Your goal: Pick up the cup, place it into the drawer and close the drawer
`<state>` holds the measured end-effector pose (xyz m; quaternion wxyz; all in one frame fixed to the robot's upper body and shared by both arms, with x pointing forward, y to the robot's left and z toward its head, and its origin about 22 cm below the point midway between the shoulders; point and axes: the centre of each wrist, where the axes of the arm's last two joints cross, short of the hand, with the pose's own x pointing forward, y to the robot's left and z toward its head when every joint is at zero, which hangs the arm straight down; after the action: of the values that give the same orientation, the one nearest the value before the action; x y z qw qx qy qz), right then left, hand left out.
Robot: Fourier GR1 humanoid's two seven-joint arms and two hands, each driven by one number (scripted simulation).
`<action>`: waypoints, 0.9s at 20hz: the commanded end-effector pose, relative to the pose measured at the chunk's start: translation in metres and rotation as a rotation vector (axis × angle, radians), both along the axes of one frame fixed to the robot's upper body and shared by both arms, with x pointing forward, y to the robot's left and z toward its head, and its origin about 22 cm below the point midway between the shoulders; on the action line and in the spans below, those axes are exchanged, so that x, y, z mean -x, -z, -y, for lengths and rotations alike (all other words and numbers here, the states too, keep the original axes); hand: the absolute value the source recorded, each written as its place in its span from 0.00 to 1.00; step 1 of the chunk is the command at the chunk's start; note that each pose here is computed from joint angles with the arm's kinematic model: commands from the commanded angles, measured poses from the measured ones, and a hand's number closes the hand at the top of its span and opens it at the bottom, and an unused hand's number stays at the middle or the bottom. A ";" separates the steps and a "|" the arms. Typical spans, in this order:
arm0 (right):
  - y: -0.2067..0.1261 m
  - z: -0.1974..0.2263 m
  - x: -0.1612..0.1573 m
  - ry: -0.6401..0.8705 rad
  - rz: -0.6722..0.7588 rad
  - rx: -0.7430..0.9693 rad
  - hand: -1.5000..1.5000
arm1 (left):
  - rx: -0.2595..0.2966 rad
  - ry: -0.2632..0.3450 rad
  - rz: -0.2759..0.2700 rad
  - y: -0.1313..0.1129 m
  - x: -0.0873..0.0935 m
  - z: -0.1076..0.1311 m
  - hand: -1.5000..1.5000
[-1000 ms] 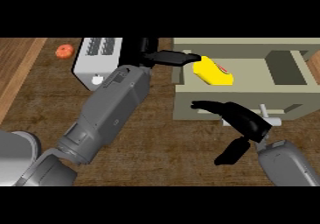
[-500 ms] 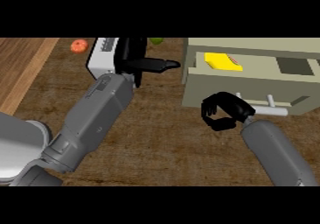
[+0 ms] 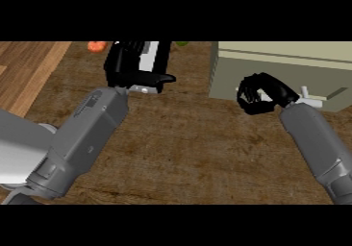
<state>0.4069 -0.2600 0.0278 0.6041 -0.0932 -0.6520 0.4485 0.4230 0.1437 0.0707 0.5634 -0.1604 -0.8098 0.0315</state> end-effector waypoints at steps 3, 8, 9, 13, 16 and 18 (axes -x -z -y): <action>-0.053 0.024 -0.029 0.158 0.095 -0.034 1.00 | -0.011 0.014 0.010 0.003 0.005 -0.010 0.00; -0.075 0.035 -0.033 0.180 0.111 -0.082 1.00 | -0.016 0.052 -0.002 0.009 0.009 -0.016 0.00; -0.082 0.036 -0.035 0.176 0.116 -0.079 1.00 | -0.005 0.069 0.005 0.009 0.010 -0.008 0.00; -0.092 0.050 -0.032 0.166 0.124 -0.096 1.00 | -0.008 0.074 -0.011 0.013 0.012 -0.017 0.00; -0.089 0.052 -0.030 0.154 0.116 -0.128 1.00 | 0.003 0.101 0.004 0.002 0.009 -0.011 0.00; -0.095 0.058 -0.029 0.155 0.122 -0.148 1.00 | 0.018 0.107 0.000 0.009 0.013 -0.012 0.00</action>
<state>0.4044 -0.2930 0.0350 0.6412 -0.0013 -0.6595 0.3923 0.4125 0.1591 0.0625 0.5655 -0.1938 -0.8016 0.0089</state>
